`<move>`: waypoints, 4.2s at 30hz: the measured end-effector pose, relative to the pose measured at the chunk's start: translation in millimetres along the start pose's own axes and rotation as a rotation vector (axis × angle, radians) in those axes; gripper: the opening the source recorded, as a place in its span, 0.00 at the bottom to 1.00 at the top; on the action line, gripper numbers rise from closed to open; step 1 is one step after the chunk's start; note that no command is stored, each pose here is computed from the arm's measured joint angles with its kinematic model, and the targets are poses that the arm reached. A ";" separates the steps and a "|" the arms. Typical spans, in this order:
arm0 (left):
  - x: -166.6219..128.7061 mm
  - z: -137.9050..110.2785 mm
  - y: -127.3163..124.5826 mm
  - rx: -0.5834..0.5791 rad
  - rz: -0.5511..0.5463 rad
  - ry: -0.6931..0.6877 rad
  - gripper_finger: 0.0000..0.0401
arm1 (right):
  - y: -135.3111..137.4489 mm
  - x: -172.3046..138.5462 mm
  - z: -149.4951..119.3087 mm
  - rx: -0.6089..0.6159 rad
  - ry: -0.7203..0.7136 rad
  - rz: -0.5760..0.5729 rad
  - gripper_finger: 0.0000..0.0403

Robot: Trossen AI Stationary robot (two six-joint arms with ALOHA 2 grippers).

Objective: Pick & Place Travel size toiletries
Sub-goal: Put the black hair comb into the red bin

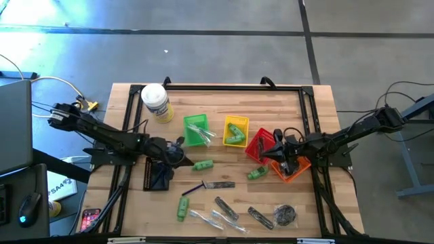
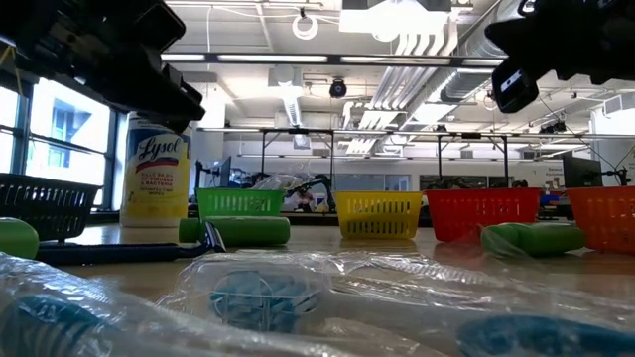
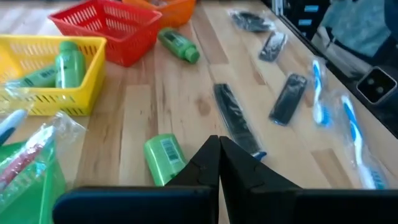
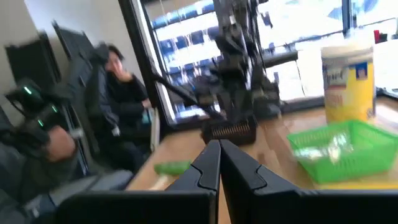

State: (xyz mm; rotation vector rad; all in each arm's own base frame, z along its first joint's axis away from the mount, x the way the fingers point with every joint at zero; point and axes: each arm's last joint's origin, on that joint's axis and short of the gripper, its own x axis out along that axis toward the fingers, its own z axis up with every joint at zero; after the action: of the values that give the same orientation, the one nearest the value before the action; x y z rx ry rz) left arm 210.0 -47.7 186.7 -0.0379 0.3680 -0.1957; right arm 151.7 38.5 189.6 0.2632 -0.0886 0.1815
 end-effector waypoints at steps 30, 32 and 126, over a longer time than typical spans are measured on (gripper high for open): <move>-1.1 -6.9 1.3 -0.055 0.021 -0.008 0.00 | 138.7 122.5 -43.0 0.282 1.142 -0.167 0.01; -1.0 -7.3 1.3 -0.056 0.022 -0.004 0.00 | 145.7 132.0 -55.9 0.301 1.196 -0.159 0.04; -1.0 -4.7 1.6 -0.082 0.025 -0.029 0.00 | 141.4 144.8 -146.4 -0.122 1.249 -0.512 0.49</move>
State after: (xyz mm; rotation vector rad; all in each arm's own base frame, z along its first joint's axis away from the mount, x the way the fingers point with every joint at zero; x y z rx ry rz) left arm 207.7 -46.0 182.6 -0.1166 0.3469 -0.1554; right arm 276.0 235.8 100.3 0.0095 1.1939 -0.1917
